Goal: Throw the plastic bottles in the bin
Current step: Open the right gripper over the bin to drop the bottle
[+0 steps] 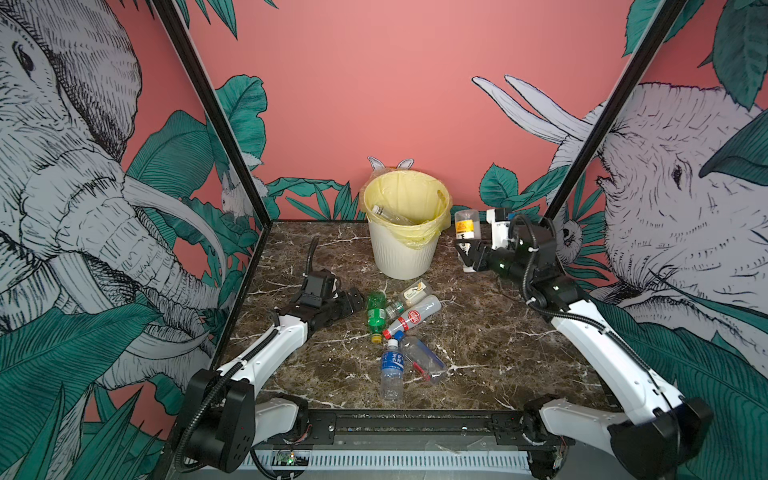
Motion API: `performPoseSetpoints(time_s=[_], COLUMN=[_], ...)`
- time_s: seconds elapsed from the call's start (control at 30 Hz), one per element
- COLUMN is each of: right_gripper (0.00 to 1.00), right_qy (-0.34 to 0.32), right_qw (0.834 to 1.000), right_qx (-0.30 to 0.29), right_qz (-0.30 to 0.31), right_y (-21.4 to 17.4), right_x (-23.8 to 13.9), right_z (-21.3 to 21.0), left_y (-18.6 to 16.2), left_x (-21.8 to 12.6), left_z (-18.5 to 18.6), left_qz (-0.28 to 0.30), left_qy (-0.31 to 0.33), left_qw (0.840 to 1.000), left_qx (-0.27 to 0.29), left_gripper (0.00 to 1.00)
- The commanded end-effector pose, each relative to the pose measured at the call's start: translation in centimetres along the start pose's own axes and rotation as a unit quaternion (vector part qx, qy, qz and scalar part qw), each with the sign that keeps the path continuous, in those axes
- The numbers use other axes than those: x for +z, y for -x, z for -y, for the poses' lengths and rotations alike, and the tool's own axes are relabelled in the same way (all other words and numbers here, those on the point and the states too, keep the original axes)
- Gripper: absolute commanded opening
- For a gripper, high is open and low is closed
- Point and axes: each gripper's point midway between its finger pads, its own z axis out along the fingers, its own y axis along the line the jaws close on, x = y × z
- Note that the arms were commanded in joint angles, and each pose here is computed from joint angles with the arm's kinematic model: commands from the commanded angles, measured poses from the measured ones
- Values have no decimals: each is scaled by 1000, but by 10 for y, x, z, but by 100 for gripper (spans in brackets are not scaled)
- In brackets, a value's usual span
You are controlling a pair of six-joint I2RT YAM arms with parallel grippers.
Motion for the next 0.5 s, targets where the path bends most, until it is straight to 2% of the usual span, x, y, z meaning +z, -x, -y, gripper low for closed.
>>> performPoseSetpoints(time_s=[0.0,0.07,0.1,0.13,0.17,0.2,0.3,0.47], right_gripper=[42,43,49,59,81,99,99,99], right_qy=[-13,-36,-55,-70,-75,-83,-74,-38], right_qw=[998,996,995,994,994,993,994,991], right_qx=[-56,-84,-87,-82,-80,-83,-83,-87], right_qz=[41,19,10,-3,-17,-21,-7,94], right_y=[54,66,73,73,76,82,104,134], right_x=[25,54,70,84,99,105,104,63], right_z=[-23,-25,-21,-15,-12,-11,-22,-45], left_y=[0,-1,-1,-1,0,1,1,2], left_x=[-2,-3,-4,-5,-6,-8,-14,-22], left_z=[2,1,3,4,5,6,6,3], left_qz=[3,4,5,6,8,9,10,27], left_qy=[-12,-12,-15,-17,-19,-21,-14,-9], left_qw=[1000,1000,1000,1000,1000,1000,1000,1000], left_qx=[-5,-9,-9,-10,-9,-7,-3,3], left_gripper=[99,99,99,99,99,99,99,99])
